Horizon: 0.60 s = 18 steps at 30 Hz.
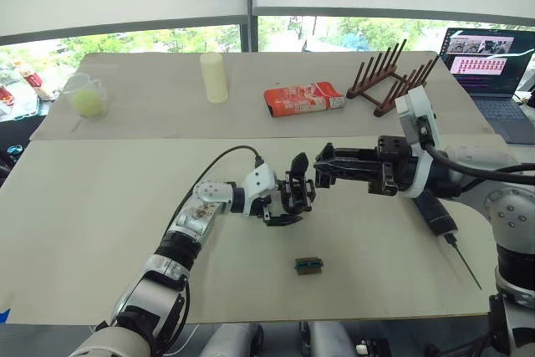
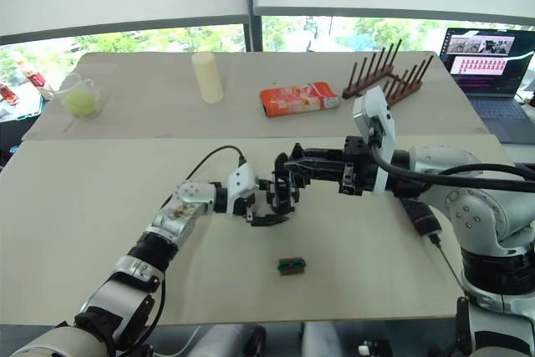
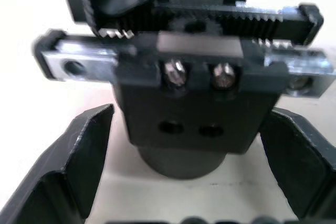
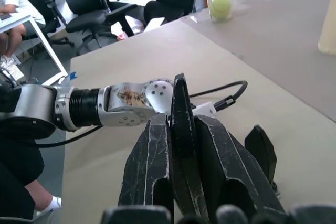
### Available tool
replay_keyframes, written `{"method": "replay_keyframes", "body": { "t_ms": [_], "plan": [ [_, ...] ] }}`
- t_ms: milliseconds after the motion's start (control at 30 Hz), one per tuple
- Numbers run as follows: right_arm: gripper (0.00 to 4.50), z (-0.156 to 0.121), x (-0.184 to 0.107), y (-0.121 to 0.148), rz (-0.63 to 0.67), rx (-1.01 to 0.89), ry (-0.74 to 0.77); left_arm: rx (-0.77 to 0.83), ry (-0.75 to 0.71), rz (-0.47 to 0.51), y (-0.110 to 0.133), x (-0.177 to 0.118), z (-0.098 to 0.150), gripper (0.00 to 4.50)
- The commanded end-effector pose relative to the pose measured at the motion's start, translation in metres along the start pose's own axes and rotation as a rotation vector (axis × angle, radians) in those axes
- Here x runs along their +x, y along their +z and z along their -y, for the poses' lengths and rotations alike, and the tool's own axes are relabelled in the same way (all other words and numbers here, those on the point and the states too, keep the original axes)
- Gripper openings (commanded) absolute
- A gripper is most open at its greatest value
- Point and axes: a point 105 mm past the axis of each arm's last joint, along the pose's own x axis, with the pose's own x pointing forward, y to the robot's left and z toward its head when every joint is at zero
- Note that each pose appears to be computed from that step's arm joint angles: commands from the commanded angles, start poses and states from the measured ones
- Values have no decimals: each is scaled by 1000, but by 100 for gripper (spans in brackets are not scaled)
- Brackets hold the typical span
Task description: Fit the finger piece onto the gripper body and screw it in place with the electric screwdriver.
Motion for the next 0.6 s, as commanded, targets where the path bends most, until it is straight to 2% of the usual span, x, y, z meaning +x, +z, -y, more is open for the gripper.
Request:
{"method": "replay_keyframes", "body": {
  "t_ms": [33, 167, 300, 600],
  "plan": [
    [30, -10, 3, 8, 34, -139, 48, 32, -91, 36, 6, -1, 11, 230],
    [30, -17, 12, 4, 88, -172, 118, 57, -156, 37, 7, 3, 24, 227],
    [30, -15, 30, -20, 80, -148, 167, 60, -154, 45, 11, 6, 25, 227],
    [30, -21, 34, -38, 72, -135, 209, 54, -126, 33, 10, 2, 30, 227]
  ]
}}
